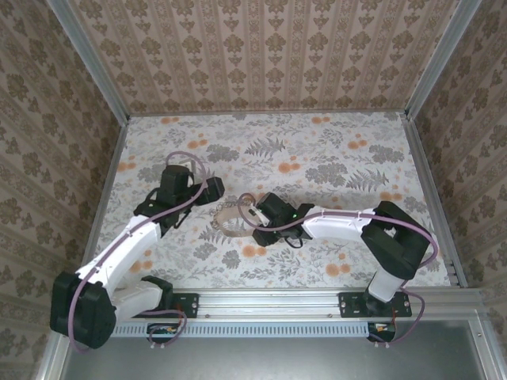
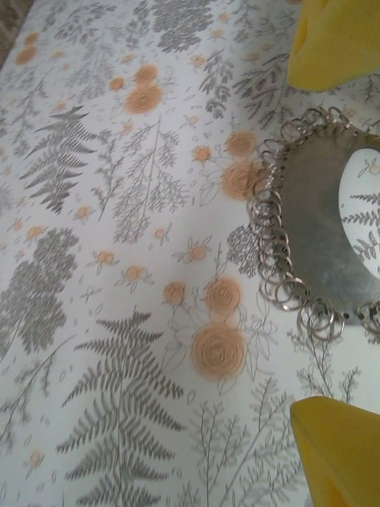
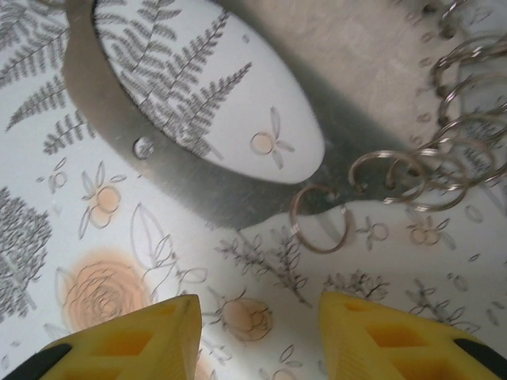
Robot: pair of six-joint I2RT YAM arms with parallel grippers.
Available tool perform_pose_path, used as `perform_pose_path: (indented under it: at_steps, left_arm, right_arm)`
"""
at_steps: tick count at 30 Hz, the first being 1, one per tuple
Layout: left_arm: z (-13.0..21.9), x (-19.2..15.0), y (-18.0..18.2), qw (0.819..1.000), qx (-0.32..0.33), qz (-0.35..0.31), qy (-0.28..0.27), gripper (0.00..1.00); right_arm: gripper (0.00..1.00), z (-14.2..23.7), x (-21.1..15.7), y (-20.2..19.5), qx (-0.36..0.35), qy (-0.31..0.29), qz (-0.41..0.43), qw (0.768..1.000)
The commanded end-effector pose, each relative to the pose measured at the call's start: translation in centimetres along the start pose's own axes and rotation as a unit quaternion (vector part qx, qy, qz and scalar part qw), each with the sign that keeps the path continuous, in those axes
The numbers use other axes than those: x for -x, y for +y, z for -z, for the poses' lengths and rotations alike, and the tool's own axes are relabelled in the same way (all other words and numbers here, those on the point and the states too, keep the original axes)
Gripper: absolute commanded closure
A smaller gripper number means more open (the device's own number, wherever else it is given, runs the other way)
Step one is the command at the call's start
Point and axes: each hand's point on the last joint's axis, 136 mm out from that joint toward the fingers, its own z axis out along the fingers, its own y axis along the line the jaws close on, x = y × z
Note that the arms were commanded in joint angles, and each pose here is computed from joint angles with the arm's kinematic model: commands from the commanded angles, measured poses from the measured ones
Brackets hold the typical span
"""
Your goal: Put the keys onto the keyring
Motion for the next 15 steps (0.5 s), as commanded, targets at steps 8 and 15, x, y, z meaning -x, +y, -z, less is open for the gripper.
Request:
perform_pose_path:
  at_steps: [8, 15]
  left_arm:
    - [0.3, -1.1, 0.9, 1.000, -0.001, 0.022, 0.013, 0.00]
    - [0.2, -1.3, 0.9, 1.000, -0.005, 0.020, 0.016, 0.00]
  right_arm:
    - [0.58, -0.9, 1.1, -1.0, -0.038, 0.010, 0.027, 0.999]
    - [0.60, -1.5, 1.2, -1.2, -0.047, 0.014, 0.033, 0.998]
